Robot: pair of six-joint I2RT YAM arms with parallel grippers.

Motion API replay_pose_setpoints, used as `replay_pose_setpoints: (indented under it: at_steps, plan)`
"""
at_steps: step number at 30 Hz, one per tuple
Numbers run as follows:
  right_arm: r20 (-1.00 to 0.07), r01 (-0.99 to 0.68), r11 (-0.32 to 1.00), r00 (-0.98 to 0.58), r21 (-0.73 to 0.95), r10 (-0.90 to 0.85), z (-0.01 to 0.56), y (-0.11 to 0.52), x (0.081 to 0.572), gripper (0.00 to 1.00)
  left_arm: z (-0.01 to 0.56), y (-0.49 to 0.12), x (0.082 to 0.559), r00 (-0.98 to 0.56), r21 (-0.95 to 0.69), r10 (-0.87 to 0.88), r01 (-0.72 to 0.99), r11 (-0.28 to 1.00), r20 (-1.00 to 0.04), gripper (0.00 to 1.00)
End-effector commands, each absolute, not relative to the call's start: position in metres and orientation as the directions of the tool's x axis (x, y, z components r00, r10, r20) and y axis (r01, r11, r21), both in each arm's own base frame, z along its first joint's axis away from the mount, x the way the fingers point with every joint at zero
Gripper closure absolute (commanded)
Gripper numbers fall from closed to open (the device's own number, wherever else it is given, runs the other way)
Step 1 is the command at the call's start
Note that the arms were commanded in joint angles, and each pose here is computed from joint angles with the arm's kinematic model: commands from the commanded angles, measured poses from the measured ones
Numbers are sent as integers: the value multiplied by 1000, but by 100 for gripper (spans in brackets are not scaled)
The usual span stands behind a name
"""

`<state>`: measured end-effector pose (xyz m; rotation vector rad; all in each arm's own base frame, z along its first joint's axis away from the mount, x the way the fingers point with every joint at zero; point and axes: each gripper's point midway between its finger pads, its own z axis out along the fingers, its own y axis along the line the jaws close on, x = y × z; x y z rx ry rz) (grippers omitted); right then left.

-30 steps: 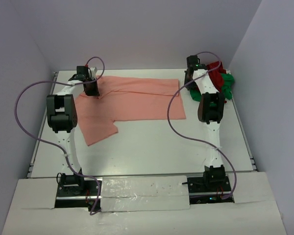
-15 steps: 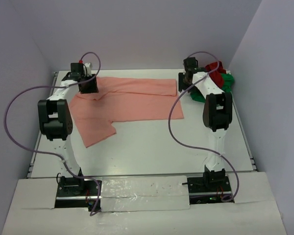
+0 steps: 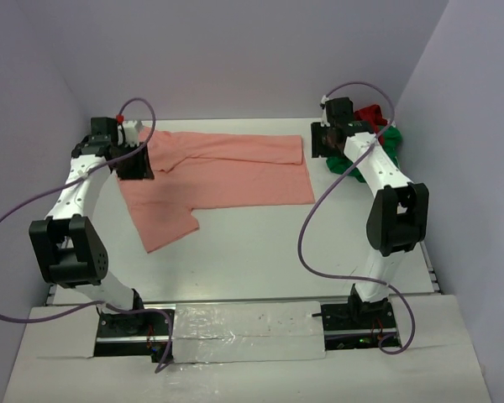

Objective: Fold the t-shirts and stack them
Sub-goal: Fold the tshirt

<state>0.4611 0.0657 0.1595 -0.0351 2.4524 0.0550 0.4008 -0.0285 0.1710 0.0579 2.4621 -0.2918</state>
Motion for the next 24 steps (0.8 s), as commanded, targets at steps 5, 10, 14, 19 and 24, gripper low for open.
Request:
replay_pose_setpoints:
  at_steps: [5, 10, 14, 19, 24]
  plan:
    - [-664, -40, 999, -747, 9, -24, 181, 54, 448, 45, 120, -4, 313, -923, -184, 82, 161, 970, -375, 52]
    - [-656, -37, 999, -755, 12, -20, 178, 50, 449, 45, 93, -3, 271, -952, -203, 150, 208, 957, -266, 52]
    - [-635, -30, 999, -772, 23, -9, 169, 45, 449, 45, 94, 0, 247, -952, -179, 207, 249, 952, -226, 50]
    - [-633, -37, 997, -774, 62, 11, 172, 45, 448, 46, 79, 9, 216, -958, -117, 248, 265, 957, -146, 50]
    - [-633, -43, 995, -774, 85, 21, 174, 47, 449, 46, 52, 6, 194, -959, -143, 272, 280, 949, -77, 50]
